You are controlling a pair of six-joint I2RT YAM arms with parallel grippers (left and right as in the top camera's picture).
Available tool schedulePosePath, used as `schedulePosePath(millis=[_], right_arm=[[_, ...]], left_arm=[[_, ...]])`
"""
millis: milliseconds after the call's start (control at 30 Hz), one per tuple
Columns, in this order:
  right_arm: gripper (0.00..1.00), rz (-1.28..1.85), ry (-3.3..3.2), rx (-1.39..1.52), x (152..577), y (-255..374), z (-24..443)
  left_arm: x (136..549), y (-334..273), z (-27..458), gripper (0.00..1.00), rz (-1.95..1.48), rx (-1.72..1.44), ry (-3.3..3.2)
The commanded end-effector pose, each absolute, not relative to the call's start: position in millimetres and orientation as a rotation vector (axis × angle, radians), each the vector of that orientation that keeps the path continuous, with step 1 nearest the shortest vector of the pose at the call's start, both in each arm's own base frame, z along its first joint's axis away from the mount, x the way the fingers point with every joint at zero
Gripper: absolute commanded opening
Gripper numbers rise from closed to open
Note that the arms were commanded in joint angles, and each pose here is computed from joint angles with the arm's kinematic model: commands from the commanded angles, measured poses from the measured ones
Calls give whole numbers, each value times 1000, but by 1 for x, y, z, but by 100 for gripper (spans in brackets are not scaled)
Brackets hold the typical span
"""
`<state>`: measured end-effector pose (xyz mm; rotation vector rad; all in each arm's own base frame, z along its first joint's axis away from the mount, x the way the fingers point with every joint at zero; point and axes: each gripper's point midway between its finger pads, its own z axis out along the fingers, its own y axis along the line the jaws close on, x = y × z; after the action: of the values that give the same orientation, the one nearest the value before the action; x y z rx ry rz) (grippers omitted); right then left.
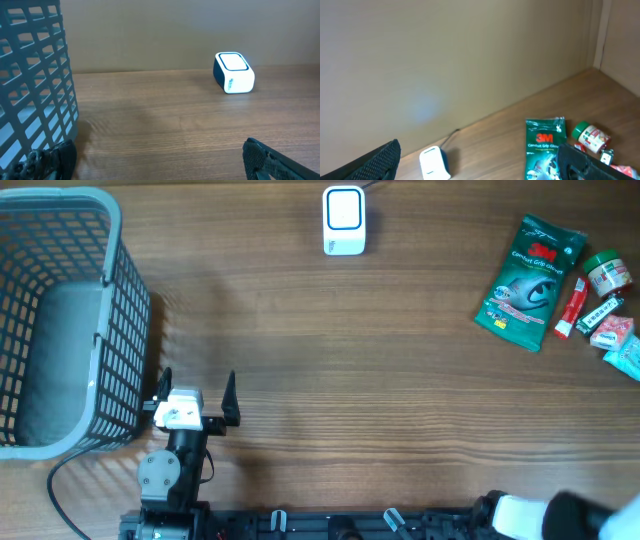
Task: Scan the item barcode
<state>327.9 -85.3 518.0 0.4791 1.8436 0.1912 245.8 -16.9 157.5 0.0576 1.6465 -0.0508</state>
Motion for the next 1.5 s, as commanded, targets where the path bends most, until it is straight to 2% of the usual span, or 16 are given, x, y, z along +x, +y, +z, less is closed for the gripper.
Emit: schedulePosePath(millis=[0, 333, 700, 1100, 1467], right_arm=[[100, 184, 1782, 423, 281, -63, 542], [100, 166, 1710, 383, 156, -13, 551], [100, 70, 1574, 93, 30, 38, 541], [100, 168, 1507, -73, -51, 4, 496], [99, 105, 1325, 25, -123, -28, 439]], left_arm=[[246, -19, 156, 100, -65, 61, 1646], [246, -19, 156, 100, -65, 61, 1646], [246, -19, 156, 100, -65, 61, 1646], [246, -19, 156, 100, -65, 62, 1646], [246, -19, 156, 100, -65, 61, 1646]])
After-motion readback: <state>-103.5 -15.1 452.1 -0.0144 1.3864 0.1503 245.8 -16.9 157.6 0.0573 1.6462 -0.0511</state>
